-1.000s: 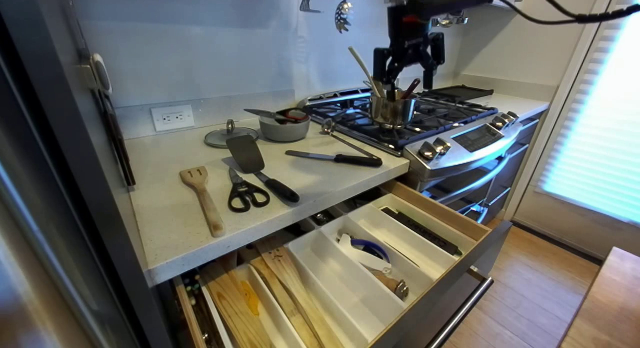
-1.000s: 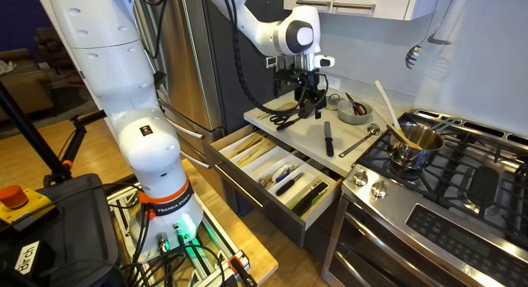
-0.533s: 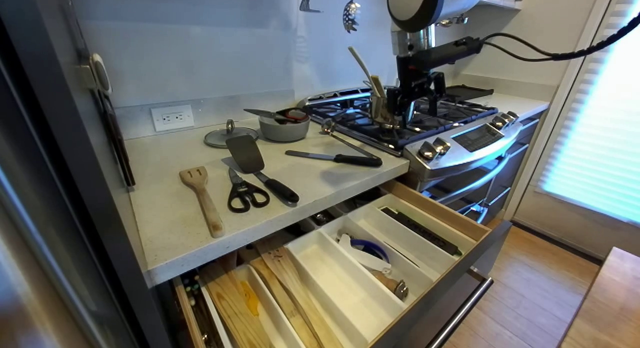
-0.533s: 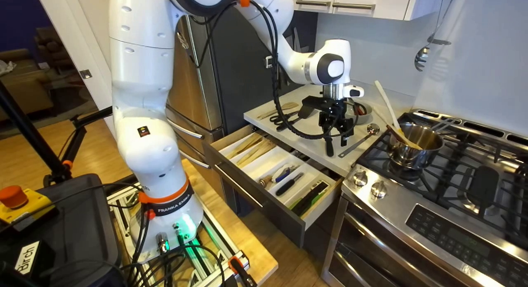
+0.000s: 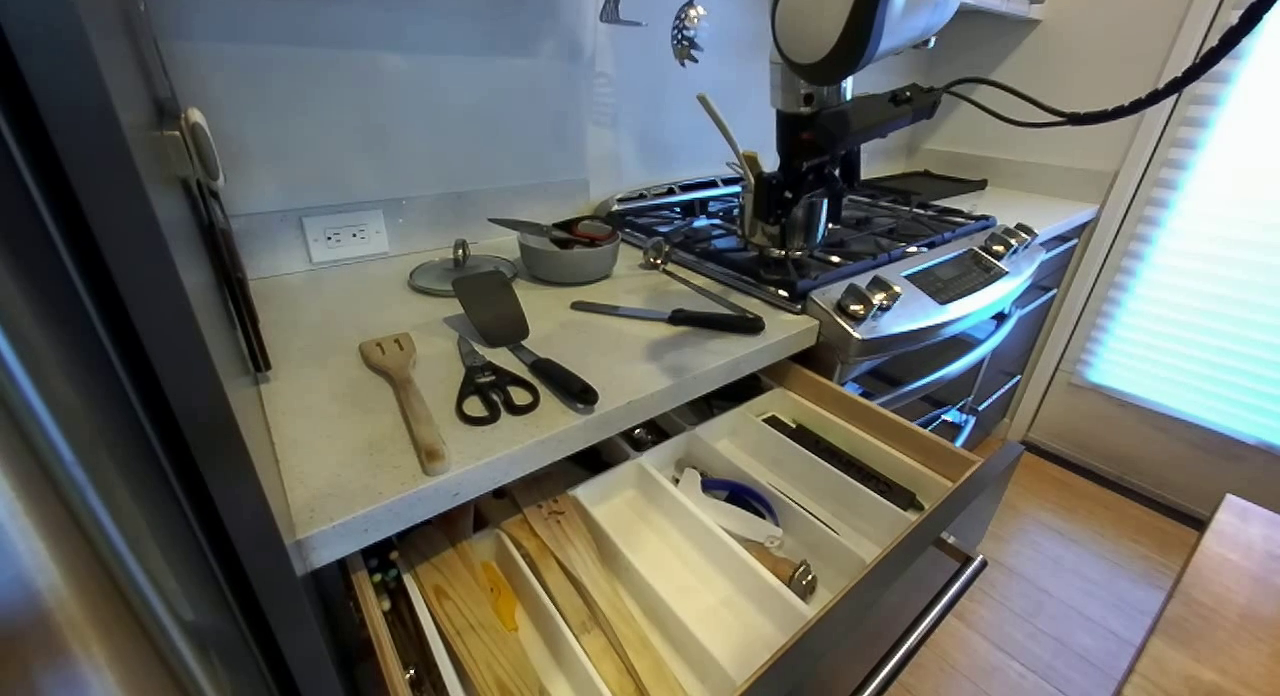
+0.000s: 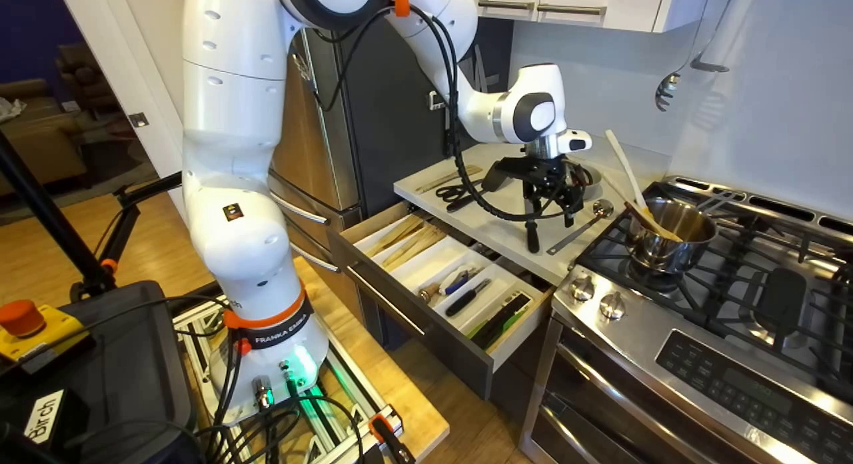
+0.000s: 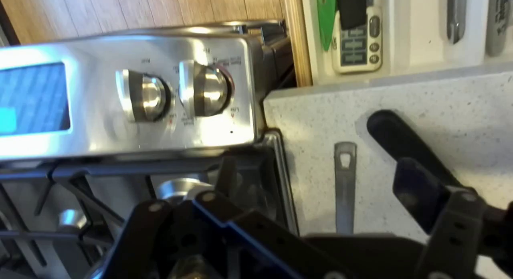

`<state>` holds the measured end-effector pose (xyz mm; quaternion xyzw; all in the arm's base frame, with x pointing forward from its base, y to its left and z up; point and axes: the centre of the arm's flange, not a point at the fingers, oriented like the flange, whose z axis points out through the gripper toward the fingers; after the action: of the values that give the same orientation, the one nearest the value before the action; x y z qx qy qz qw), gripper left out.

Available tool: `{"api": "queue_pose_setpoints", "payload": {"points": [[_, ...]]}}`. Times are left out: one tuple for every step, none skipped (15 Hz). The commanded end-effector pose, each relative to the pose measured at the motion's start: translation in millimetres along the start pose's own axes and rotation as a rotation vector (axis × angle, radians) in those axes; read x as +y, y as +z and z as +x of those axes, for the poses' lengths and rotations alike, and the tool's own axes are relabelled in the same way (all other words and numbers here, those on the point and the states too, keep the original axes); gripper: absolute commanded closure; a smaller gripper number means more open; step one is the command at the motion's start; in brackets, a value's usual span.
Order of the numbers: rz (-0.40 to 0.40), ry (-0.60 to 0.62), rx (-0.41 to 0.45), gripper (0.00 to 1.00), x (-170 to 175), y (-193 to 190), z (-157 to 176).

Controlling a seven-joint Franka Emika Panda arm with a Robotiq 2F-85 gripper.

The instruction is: Shift the knife from the counter to the pot

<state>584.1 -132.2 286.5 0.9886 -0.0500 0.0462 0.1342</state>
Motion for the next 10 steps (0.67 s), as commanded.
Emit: {"api": "queue_pose_setpoints", "payload": {"points": [[0.025, -0.112, 0.172, 0.0, 3.8, 16.4, -7.6], [0.047, -0.135, 0.228, 0.0, 4.3, 20.7, -1.4], [0.081, -0.157, 0.281, 0.0, 4.7, 24.3, 9.3], [0.111, -0.178, 0.332, 0.0, 3.3, 26.3, 14.7], [0.163, -0.197, 0.359, 0.0, -1.2, 27.2, 27.2], [0.205, -0.216, 0.374, 0.0, -7.2, 31.2, 32.9], [0.248, -0.235, 0.387, 0.0, -16.4, 34.5, 36.0], [0.295, -0.258, 0.396, 0.0, -26.6, 35.9, 37.9], [0.337, -0.294, 0.388, 0.0, -39.2, 36.8, 33.9], [0.382, -0.325, 0.383, 0.0, -47.3, 37.7, 30.4]]}}
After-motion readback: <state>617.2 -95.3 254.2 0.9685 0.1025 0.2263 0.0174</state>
